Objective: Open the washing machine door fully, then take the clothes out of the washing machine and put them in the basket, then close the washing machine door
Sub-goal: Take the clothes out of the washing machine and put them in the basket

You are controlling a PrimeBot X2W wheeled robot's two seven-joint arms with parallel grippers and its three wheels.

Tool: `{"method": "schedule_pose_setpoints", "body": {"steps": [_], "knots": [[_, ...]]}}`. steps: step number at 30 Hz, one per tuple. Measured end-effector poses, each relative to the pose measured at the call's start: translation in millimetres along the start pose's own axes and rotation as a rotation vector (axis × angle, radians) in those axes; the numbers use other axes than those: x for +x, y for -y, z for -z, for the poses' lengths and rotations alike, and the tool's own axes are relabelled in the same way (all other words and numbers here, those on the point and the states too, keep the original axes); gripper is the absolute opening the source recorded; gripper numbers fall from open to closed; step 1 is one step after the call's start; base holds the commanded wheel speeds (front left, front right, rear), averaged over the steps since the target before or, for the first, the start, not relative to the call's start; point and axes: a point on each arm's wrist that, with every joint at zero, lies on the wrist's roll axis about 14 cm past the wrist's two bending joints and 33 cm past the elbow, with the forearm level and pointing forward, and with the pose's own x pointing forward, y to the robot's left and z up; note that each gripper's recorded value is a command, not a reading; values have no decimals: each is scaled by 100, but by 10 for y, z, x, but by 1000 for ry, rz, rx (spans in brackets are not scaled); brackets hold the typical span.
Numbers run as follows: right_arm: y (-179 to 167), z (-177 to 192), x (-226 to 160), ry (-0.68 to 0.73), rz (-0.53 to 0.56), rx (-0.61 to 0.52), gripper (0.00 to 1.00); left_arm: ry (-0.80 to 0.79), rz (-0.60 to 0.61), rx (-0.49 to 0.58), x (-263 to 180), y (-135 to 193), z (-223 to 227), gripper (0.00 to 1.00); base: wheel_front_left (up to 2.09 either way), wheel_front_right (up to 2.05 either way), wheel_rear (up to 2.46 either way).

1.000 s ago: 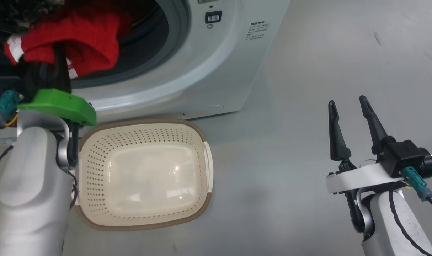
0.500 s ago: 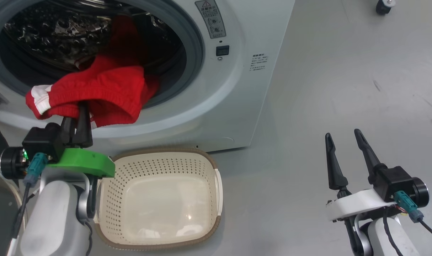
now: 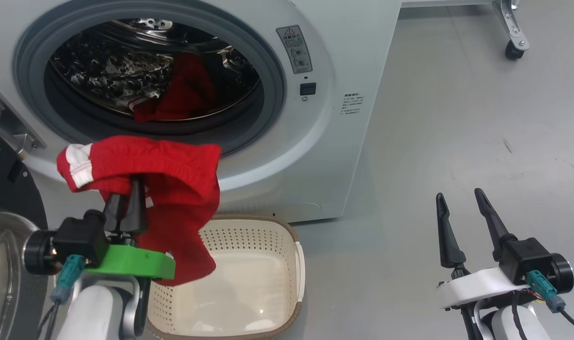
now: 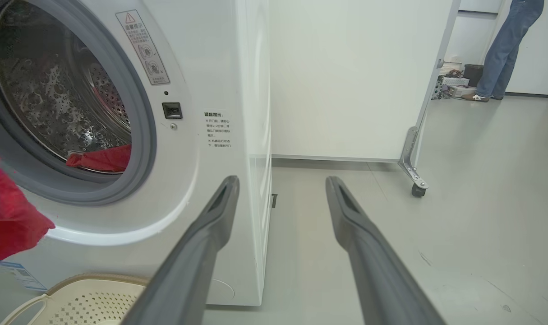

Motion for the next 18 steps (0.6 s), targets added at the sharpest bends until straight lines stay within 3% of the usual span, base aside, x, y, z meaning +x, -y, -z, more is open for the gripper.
{"method": "schedule_pose_setpoints", "body": {"steps": [18], "knots": [[7, 87, 68, -23, 1, 3, 100, -421, -5, -82, -563, 102, 1128, 0, 0, 0, 0]]}}
